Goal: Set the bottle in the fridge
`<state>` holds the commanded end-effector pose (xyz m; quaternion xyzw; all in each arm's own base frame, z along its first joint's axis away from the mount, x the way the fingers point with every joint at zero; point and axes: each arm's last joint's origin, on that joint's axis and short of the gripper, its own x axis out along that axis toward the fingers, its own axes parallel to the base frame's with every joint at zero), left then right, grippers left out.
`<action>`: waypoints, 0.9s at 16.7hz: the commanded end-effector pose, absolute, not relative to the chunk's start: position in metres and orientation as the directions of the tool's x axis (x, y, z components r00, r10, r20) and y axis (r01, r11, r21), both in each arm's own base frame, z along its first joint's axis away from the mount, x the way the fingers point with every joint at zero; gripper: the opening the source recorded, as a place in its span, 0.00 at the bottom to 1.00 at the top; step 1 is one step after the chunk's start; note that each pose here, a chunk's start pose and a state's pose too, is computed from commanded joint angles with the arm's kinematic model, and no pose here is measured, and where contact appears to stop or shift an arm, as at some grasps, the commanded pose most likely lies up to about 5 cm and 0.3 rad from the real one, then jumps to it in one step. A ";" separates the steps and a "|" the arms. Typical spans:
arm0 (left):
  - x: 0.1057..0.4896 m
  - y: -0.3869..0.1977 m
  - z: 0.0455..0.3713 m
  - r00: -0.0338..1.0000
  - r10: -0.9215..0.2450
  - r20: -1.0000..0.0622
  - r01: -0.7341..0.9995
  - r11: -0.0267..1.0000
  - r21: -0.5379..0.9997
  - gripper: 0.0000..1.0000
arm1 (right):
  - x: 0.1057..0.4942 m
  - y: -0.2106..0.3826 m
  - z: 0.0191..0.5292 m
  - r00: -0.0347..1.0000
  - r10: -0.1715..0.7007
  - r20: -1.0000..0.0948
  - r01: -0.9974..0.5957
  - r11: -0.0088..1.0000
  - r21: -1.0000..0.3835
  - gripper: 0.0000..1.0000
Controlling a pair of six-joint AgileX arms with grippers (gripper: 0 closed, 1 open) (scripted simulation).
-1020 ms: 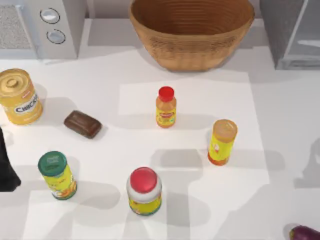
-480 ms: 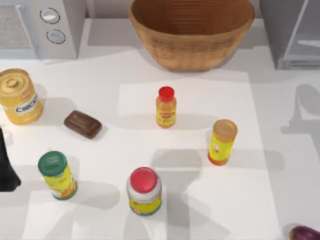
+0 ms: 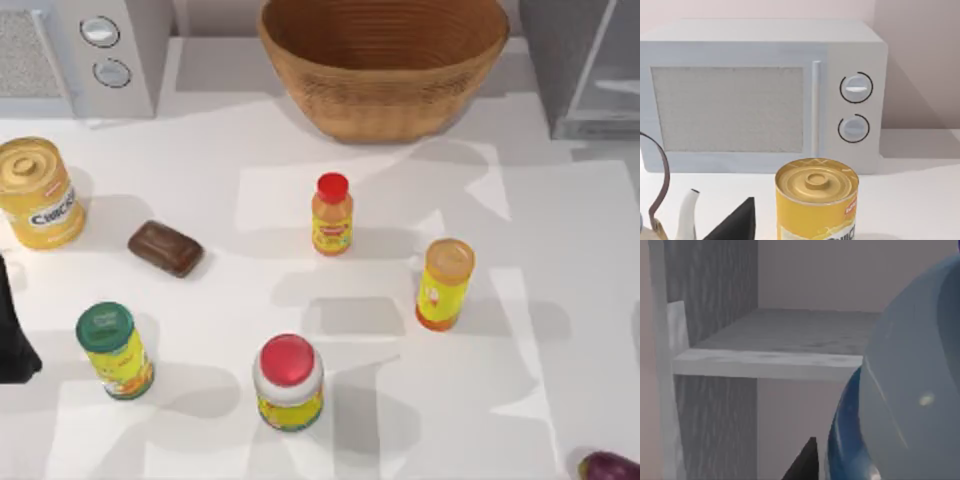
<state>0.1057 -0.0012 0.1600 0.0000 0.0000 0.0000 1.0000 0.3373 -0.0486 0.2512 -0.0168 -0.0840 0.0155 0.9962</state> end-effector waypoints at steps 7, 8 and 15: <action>0.106 -0.001 0.160 1.000 0.000 0.000 0.000 1.000 0.000 1.00 | 0.401 -0.097 0.143 1.000 0.004 0.014 -0.004 1.000 -0.004 0.01; 0.106 -0.001 0.160 1.000 0.000 0.000 0.000 1.000 0.000 1.00 | 0.403 -0.101 0.136 1.000 0.002 0.002 -0.002 1.000 -0.002 0.01; 0.106 -0.001 0.160 1.000 0.000 0.000 0.000 1.000 0.000 1.00 | 0.405 -0.102 0.127 1.000 0.004 -0.017 -0.004 1.000 0.005 0.01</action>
